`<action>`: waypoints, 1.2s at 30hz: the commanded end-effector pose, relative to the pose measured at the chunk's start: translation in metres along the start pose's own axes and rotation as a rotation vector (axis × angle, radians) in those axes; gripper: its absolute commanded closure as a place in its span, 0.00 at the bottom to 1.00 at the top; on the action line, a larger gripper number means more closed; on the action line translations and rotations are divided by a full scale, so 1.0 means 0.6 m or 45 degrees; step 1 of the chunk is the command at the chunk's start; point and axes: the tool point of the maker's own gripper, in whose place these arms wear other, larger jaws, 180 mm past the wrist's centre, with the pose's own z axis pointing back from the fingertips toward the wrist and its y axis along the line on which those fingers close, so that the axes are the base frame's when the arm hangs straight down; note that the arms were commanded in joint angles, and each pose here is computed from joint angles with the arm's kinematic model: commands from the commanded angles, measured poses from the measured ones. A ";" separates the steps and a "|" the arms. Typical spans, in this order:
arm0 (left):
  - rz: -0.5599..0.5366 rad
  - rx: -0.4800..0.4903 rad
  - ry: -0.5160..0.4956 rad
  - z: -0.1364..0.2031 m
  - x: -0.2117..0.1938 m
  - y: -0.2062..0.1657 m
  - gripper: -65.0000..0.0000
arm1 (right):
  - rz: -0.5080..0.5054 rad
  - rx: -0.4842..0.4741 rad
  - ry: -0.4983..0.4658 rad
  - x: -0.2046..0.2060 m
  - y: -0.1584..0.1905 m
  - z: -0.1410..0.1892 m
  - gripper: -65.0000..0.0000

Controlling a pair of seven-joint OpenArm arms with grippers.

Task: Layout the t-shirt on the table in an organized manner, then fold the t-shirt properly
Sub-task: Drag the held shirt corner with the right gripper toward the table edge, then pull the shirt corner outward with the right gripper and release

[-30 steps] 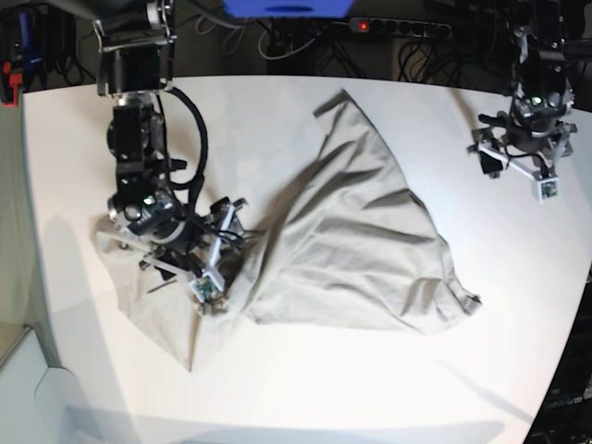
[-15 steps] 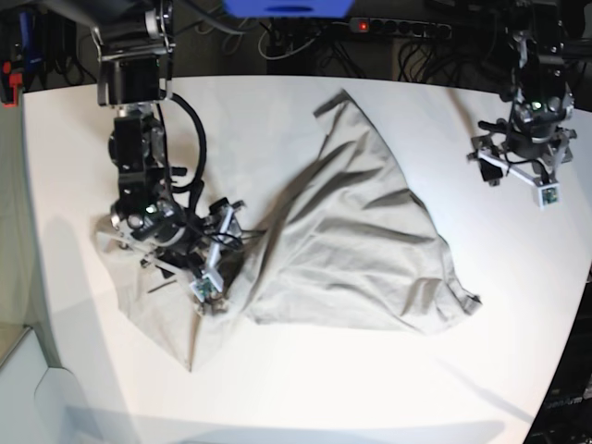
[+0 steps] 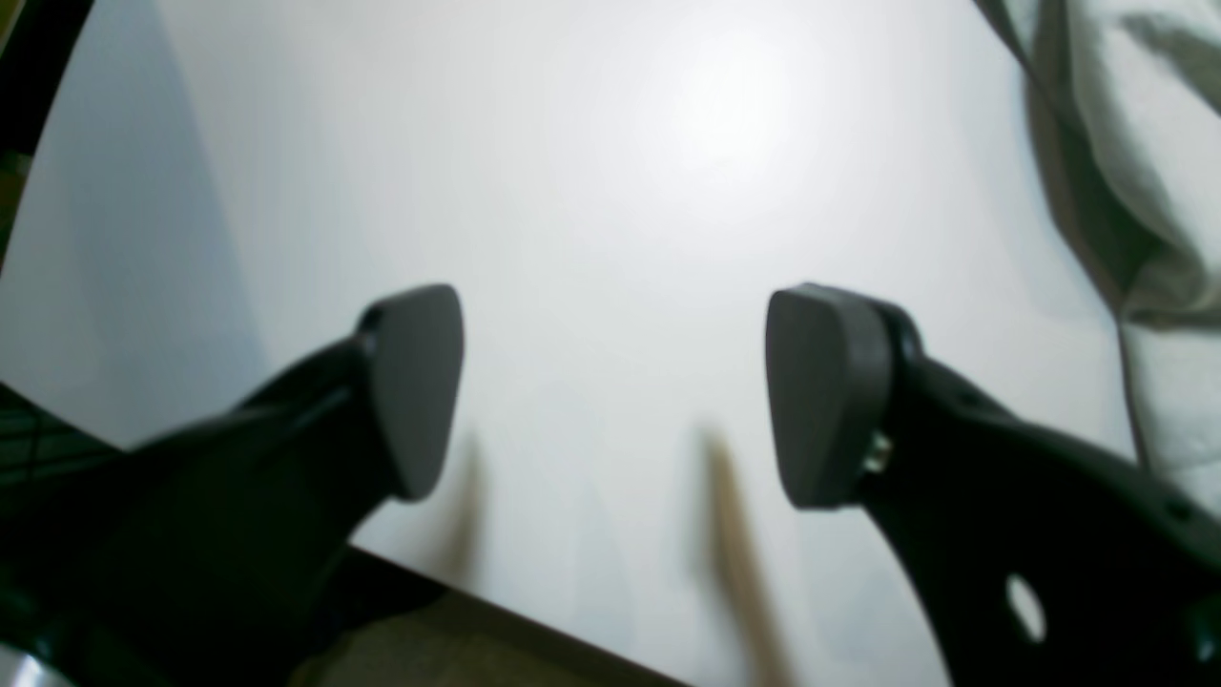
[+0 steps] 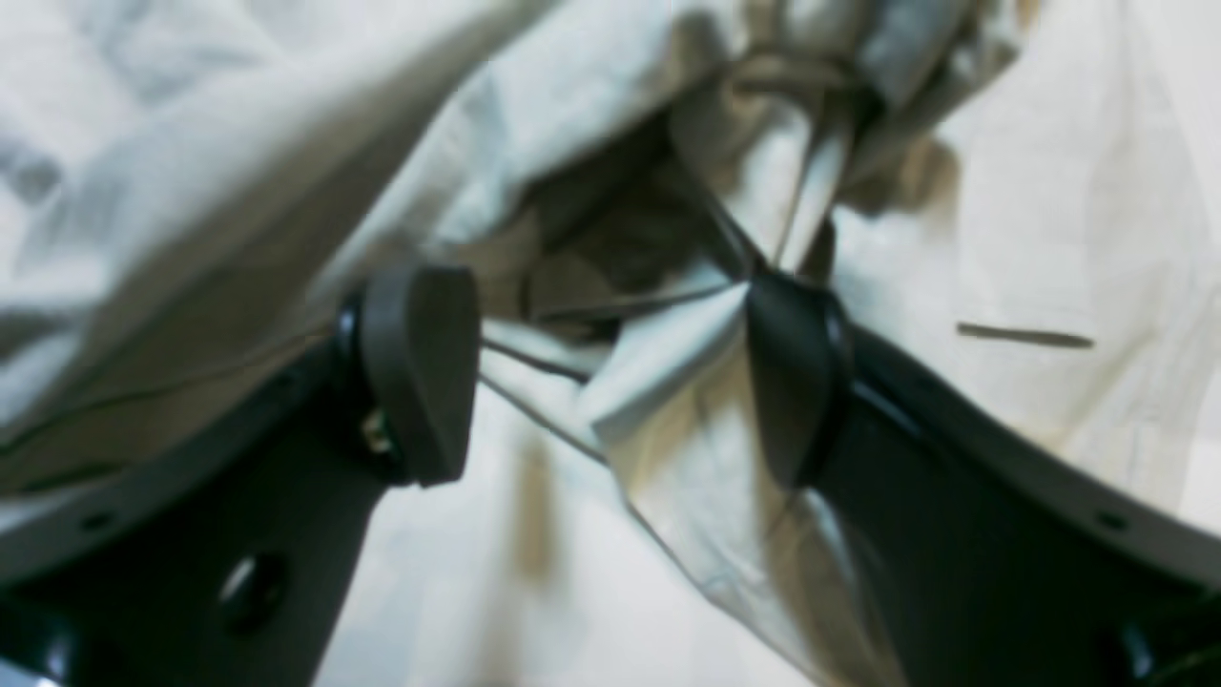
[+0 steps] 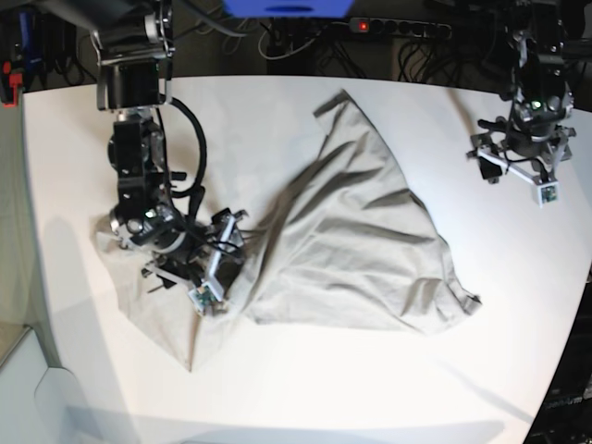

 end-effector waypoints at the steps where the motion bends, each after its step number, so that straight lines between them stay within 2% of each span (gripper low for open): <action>1: -0.010 0.006 -0.065 0.003 0.029 0.003 0.27 | -0.022 -0.030 -0.058 0.026 -0.015 0.002 0.32; 15: -0.004 0.003 -0.079 0.002 0.038 0.002 0.27 | -0.020 -0.042 -0.004 0.002 -0.034 -0.005 0.33; 18: -0.003 0.005 -0.080 0.002 0.038 0.002 0.27 | -0.030 -0.036 0.028 -0.009 -0.038 -0.014 0.44; 20: -0.002 0.006 -0.081 0.002 0.038 0.003 0.27 | -0.042 -0.027 0.048 -0.017 -0.038 -0.021 0.56; 26: -0.003 0.009 -0.084 0.002 0.041 0.005 0.27 | -0.041 -0.027 0.038 -0.018 -0.036 -0.019 1.00; 31: -0.010 0.013 -0.078 0.002 0.037 0.007 0.27 | -0.027 -0.125 -0.049 0.007 -0.054 0.046 1.00; 36: -0.011 0.012 -0.082 0.004 0.038 0.007 0.27 | 0.049 -0.213 -0.105 0.026 -0.046 0.126 1.00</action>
